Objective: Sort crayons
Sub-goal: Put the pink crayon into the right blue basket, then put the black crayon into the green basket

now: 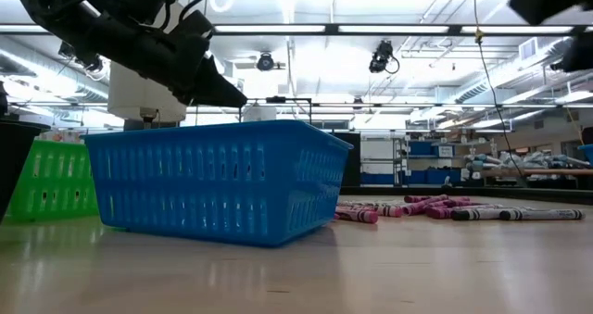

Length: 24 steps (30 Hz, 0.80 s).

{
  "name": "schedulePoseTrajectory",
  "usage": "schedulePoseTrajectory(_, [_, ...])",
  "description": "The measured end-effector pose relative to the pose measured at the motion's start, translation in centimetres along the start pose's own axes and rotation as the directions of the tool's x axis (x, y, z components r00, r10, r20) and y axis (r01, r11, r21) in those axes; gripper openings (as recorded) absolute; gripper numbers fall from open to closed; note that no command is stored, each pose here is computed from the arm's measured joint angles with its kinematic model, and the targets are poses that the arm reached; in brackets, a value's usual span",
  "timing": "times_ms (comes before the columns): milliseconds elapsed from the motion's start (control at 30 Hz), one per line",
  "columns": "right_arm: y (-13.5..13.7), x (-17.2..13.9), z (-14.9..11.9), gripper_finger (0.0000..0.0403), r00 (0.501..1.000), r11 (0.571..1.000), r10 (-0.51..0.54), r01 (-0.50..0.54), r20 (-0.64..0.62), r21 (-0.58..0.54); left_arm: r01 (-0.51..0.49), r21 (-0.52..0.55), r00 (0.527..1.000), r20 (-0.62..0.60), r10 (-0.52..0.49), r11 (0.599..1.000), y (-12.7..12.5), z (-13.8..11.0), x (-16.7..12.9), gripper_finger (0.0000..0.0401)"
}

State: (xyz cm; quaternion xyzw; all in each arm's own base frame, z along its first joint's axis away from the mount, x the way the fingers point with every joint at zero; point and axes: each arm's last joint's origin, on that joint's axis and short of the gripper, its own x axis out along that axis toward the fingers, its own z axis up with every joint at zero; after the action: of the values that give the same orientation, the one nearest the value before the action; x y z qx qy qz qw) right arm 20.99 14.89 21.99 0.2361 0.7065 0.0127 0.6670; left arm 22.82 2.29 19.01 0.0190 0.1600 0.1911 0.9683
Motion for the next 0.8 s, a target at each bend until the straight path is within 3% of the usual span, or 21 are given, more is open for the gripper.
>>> schedulePoseTrajectory(100, [0.2,1.1,-0.5,0.0048,0.999,0.999,0.034,-0.033,-0.001,0.02,-0.008,0.002,1.0,0.001,0.008,1.0,0.0,0.0,0.0,0.0176])
schedulePoseTrajectory(400, [-0.1,2.9,-2.2,0.0058,0.999,0.99,-0.002,0.008,-0.045,0.139,-0.013,0.011,0.999,0.029,0.013,1.0,0.0,0.3,0.0,0.0176])
schedulePoseTrajectory(800, [-0.6,2.0,-1.8,0.0086,0.998,0.987,0.042,-0.033,-0.055,0.156,-0.013,0.01,0.999,0.035,0.013,1.0,0.0,0.4,0.0,0.0176])
